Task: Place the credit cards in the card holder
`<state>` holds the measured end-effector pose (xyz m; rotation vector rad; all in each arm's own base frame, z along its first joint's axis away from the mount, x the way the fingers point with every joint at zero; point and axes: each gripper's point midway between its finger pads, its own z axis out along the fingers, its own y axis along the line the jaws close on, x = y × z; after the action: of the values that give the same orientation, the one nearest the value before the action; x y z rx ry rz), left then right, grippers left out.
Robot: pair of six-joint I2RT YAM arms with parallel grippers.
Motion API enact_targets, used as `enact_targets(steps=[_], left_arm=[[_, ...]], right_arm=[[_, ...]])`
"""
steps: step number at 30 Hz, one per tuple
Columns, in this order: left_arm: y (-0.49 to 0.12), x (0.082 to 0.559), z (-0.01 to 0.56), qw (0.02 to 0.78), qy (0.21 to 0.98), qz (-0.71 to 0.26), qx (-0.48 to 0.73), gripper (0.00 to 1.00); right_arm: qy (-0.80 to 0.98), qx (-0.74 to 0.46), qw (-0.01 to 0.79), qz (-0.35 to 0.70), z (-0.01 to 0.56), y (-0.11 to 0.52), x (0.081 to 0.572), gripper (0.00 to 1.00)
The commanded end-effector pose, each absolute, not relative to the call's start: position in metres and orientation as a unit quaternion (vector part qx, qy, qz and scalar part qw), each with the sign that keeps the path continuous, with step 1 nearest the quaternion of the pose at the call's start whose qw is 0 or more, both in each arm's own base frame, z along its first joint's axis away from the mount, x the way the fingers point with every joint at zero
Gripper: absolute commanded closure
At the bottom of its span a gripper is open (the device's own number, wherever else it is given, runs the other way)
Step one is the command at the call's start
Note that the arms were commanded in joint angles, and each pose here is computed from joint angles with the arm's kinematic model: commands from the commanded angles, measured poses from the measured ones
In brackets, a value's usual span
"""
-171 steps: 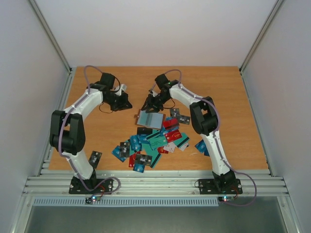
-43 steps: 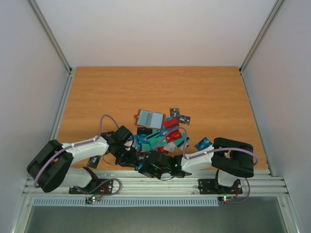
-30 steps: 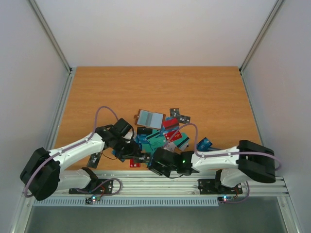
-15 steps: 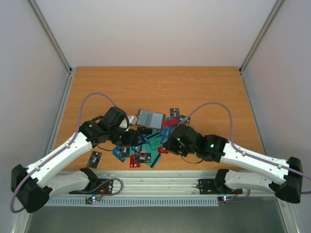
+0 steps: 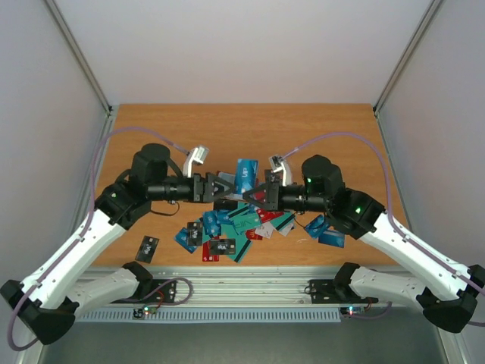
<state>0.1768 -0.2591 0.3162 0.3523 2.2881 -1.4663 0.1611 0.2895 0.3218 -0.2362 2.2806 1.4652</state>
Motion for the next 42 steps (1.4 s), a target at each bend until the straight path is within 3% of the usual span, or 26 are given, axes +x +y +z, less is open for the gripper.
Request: enact_targets(steps=[1, 6, 17, 21, 24, 26, 27, 29, 34, 42], left_arm=[[-0.262, 0.183, 0.39, 0.249, 0.747, -0.601, 0.136, 0.25], [-0.253, 0.184, 0.422, 0.267, 0.714, -0.632, 0.138, 0.32], [-0.249, 0.174, 0.453, 0.276, 0.675, -0.665, 0.158, 0.63], [-0.251, 0.171, 0.453, 0.268, 0.673, -0.669, 0.165, 0.77], [-0.25, 0.169, 0.451, 0.265, 0.673, -0.67, 0.167, 0.96], [-0.249, 0.168, 0.45, 0.267, 0.674, -0.669, 0.164, 1.0], [-0.249, 0.169, 0.449, 0.267, 0.677, -0.667, 0.16, 1.0], [-0.248, 0.172, 0.443, 0.263, 0.691, -0.657, 0.148, 1.0], [-0.24, 0.186, 0.414, 0.267, 0.756, -0.585, 0.118, 1.0], [-0.214, 0.212, 0.313, 0.244, 0.874, -0.407, 0.101, 1.0]], right_arm=[[0.76, -0.15, 0.223, 0.592, 0.378, 0.304, 0.15, 0.99], [0.739, -0.163, 0.213, 0.617, 0.401, 0.31, 0.146, 0.99], [0.694, -0.204, 0.202, 0.66, 0.429, 0.315, 0.13, 0.99], [0.693, -0.208, 0.198, 0.662, 0.428, 0.318, 0.132, 0.99], [0.694, -0.207, 0.198, 0.661, 0.428, 0.321, 0.134, 0.99], [0.699, -0.204, 0.2, 0.656, 0.427, 0.322, 0.137, 0.99], [0.706, -0.199, 0.199, 0.65, 0.423, 0.322, 0.14, 0.96], [0.725, -0.19, 0.202, 0.631, 0.417, 0.321, 0.145, 0.79], [0.782, -0.135, 0.215, 0.569, 0.388, 0.301, 0.167, 0.51], [0.875, -0.056, 0.182, 0.445, 0.308, 0.267, 0.181, 0.47]])
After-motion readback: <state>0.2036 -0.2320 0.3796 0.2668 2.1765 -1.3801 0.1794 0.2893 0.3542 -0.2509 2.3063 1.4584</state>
